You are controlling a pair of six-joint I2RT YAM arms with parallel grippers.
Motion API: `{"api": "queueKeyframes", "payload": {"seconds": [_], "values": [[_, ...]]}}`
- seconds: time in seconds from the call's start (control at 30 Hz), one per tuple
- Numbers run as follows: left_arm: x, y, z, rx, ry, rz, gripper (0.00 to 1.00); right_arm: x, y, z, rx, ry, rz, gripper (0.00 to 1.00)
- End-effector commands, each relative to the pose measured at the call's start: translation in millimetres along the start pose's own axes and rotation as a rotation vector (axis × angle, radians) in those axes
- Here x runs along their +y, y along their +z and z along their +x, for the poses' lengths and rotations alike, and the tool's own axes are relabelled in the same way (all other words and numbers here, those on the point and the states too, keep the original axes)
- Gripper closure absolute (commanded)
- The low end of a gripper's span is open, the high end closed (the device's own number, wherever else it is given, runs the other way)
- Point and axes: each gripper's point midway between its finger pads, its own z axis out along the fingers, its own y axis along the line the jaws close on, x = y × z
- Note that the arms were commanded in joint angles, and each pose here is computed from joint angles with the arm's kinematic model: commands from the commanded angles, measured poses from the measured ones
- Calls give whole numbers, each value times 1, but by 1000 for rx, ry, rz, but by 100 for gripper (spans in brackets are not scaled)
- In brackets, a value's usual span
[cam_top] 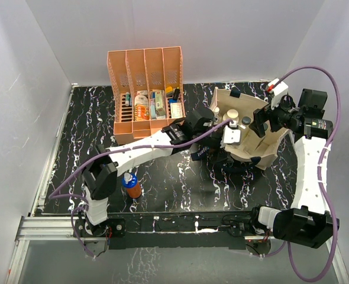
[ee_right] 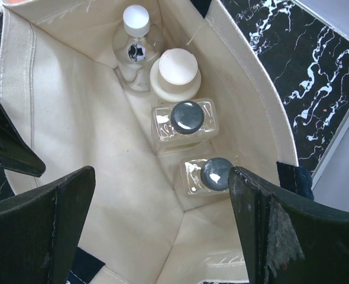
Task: Place the personal care products into the canvas bag
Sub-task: Adjust the care product in the canvas bag, then pick up the care product from the center of the board.
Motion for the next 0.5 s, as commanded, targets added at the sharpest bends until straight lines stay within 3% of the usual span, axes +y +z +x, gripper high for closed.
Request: {"api": "queueKeyframes", "payload": {"seconds": [0.0, 0.27, 0.47], "values": [[22, -45, -74, -77, 110, -163, 20, -1, -15, -37, -88, -39, 36, 2], [33, -127, -64, 108, 151, -400, 14, 4, -15, -52, -121, 17, 34, 3], [-3, -205, -12, 385, -28, -433, 14, 15, -7, -53, -133, 35, 16, 4]]}}
